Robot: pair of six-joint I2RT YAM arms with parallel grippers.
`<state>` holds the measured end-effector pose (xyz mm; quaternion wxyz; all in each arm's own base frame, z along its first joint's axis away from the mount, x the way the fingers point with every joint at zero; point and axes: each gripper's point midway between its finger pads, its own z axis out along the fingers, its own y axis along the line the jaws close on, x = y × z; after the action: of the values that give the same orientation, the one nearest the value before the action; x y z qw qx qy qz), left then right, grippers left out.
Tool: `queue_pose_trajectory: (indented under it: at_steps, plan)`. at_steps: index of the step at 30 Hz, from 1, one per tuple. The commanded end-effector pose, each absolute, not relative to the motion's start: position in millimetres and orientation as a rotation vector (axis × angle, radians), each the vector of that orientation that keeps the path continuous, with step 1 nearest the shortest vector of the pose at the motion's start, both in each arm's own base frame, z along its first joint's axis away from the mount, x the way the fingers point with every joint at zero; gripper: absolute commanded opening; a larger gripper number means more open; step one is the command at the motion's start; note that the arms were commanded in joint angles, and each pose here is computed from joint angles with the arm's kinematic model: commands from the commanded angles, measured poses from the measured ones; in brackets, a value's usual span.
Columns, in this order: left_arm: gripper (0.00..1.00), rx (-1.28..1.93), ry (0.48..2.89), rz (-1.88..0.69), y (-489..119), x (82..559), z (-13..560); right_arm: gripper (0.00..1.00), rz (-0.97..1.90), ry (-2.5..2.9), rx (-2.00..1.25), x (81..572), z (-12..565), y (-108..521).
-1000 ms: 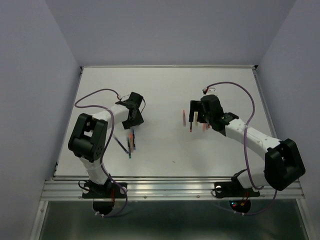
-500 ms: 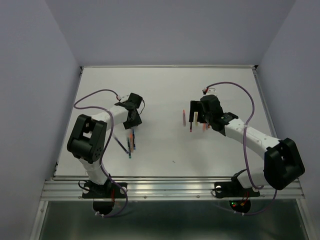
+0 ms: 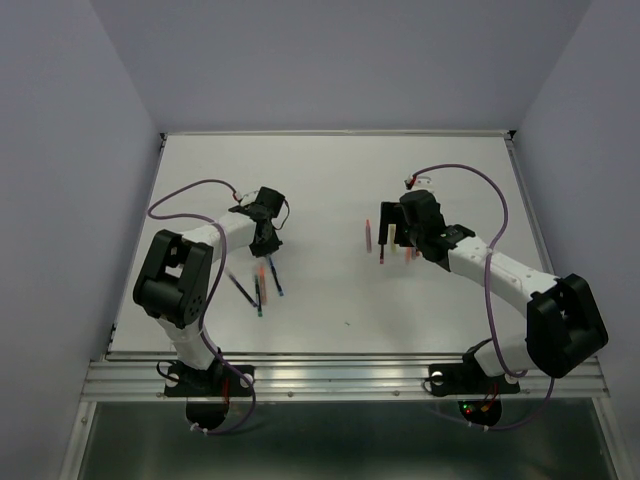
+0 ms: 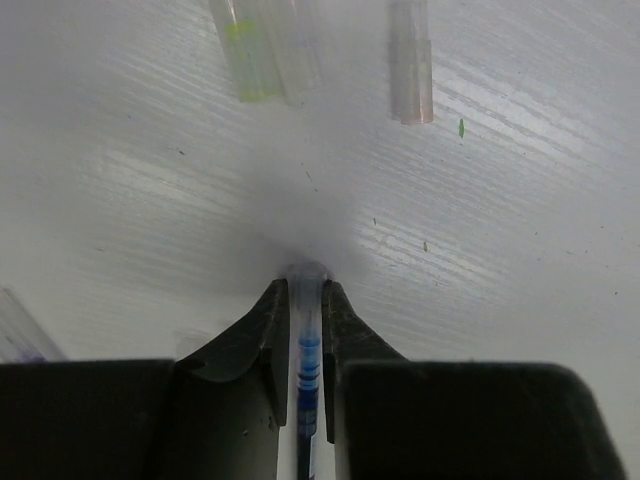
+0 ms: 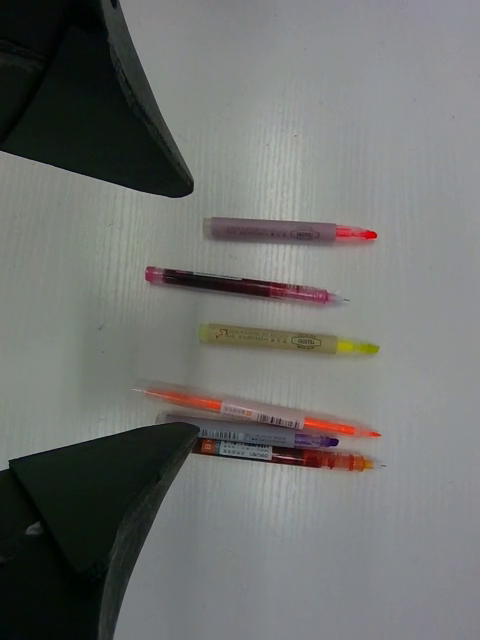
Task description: Open the pen caps
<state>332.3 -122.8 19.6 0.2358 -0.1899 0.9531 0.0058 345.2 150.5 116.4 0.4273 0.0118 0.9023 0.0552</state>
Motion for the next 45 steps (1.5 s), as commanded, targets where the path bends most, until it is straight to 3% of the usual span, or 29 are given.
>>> queue_pose_trajectory:
  at_steps: [1, 6, 11, 15, 19, 30, 36, 45]
  plan:
    - [0.14, -0.504, 2.637, 0.007, -125.5, 326.2, 19.7, 1.00, 0.140, 2.217, 0.038, 353.3, 126.2, 151.0]
    - [0.06, -0.492, 2.624, -0.063, -135.2, 331.6, 31.1, 1.00, 0.345, 2.239, -0.167, 342.0, 128.7, 185.6]
    - [0.06, -0.464, 2.579, -0.166, -149.3, 338.4, 53.9, 1.00, 0.750, 2.148, -0.427, 317.6, 146.4, 244.1]
    - [0.06, -0.435, 2.563, -0.225, -160.4, 338.6, 65.5, 1.00, 0.903, 2.092, -0.548, 302.4, 154.7, 279.9]
    - [0.06, -0.432, 2.543, -0.274, -169.5, 338.7, 76.7, 1.00, 0.950, 2.121, -0.593, 296.9, 146.6, 308.4]
    - [0.06, -0.631, 2.421, -0.317, -176.1, 347.4, 98.8, 1.00, 1.130, 2.198, -0.335, 306.1, 131.6, 373.8]
    - [0.06, -0.685, 2.358, -0.362, -187.6, 350.3, 112.5, 0.99, 1.162, 2.200, -0.396, 302.1, 128.5, 396.9]
    - [0.06, -0.679, 2.307, -0.445, -199.7, 351.6, 132.6, 0.88, 1.195, 2.239, -0.453, 289.5, 113.5, 411.9]
